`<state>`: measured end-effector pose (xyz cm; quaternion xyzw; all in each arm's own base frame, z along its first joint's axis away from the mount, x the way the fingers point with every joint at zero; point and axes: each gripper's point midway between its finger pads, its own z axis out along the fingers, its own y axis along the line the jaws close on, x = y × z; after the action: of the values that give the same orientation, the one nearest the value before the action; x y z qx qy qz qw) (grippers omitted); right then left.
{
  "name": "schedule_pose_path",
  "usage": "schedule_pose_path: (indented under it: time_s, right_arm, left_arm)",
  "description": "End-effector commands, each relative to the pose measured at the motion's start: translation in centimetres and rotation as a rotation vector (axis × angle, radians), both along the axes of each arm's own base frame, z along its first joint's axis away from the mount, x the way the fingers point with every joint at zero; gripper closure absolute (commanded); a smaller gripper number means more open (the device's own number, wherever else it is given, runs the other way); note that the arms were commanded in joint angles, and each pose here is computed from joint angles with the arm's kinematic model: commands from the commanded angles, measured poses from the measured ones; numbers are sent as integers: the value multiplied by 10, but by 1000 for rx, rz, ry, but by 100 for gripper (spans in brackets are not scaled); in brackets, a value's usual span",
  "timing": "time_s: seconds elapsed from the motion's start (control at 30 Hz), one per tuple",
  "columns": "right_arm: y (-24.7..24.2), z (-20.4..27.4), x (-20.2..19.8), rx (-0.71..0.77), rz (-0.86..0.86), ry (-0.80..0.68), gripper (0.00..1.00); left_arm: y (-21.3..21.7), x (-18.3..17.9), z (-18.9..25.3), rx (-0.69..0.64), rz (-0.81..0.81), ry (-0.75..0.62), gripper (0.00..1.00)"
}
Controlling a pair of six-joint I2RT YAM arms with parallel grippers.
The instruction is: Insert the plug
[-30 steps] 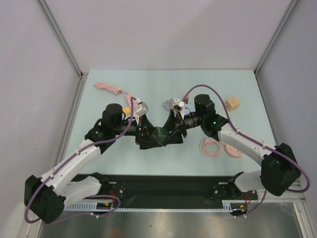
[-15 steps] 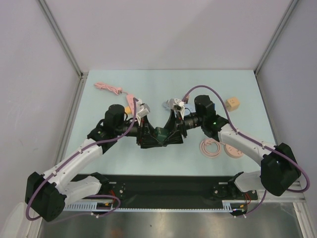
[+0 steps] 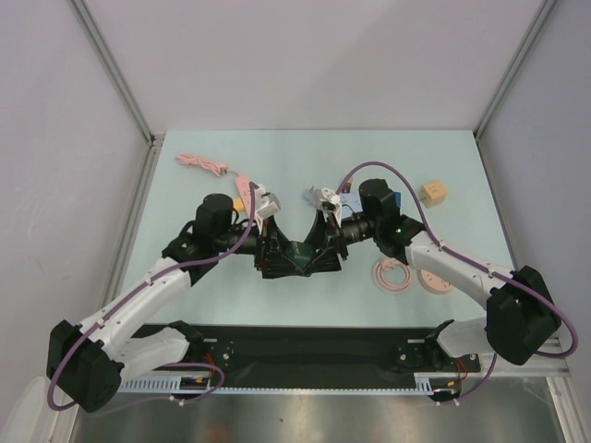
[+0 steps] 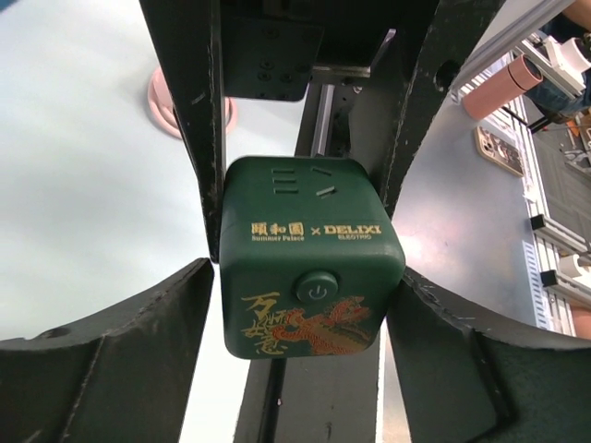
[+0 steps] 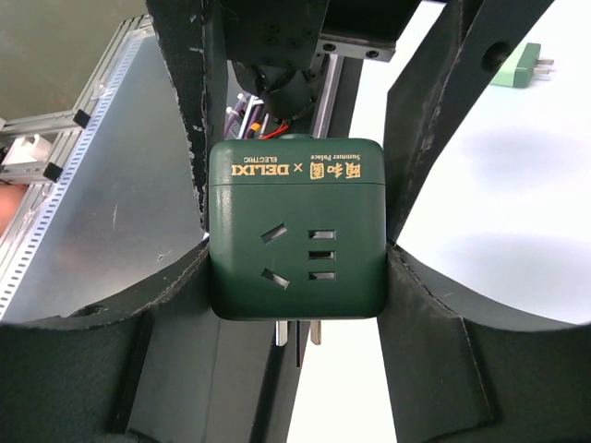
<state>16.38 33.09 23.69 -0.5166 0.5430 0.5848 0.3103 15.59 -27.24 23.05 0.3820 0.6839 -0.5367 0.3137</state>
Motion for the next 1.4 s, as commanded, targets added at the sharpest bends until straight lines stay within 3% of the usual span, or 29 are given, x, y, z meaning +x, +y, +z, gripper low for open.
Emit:
schedule_pose_path:
  time_s: [0.0,0.13,0.27,0.37,0.4,0.47,0.53,0.57,0.6,0.67,0.8,0.87,0.93,1.03,1.2,1.37]
  right_arm:
    - [0,7,-6,23,31,-32,100]
    - [1,7,-6,20,34,-25,100]
    - [1,7,-6,21,32,-26,100]
    - [2,6,-7,17,39,-16,100]
    - [2,6,-7,17,42,-14,100]
    - [4,6,-5,18,35,-6,100]
    - [6,7,0,20,7,-18,89]
    - [6,10,0,23,-3,-13,71]
    - [5,11,0,24,-8,-12,58]
    - [4,19,0,41,-18,-31,44]
    - [-2,30,11,48,-98,-58,33]
    - [-8,30,30,20,-213,-52,20]
    - [-15,35,52,5,-342,-34,19]
    - [-32,45,69,17,-447,-7,2]
    - [-56,64,85,27,-614,-76,0]
    - [-74,70,83,8,-721,-94,0]
  left_arm:
    - [-2,5,24,-37,-4,-101,20]
    - [-2,9,25,-36,20,-108,17]
    - [-4,7,26,-50,-2,-106,28]
    - [-5,4,30,-73,-18,-112,45]
    - [-5,2,29,-83,-27,-96,61]
    - [-7,-2,34,-121,-58,-105,78]
    - [-8,-4,35,-133,-63,-88,89]
    - [-8,-4,36,-136,-63,-88,100]
    - [-8,-4,36,-136,-64,-85,100]
    - [-8,-2,35,-129,-47,-81,100]
    - [-2,13,28,-64,30,-82,100]
    - [3,19,22,-6,64,-89,100]
    - [10,28,14,58,126,-100,100]
    - [21,42,12,118,200,-191,100]
    - [42,66,10,231,305,-314,100]
    - [66,96,1,431,389,-356,100]
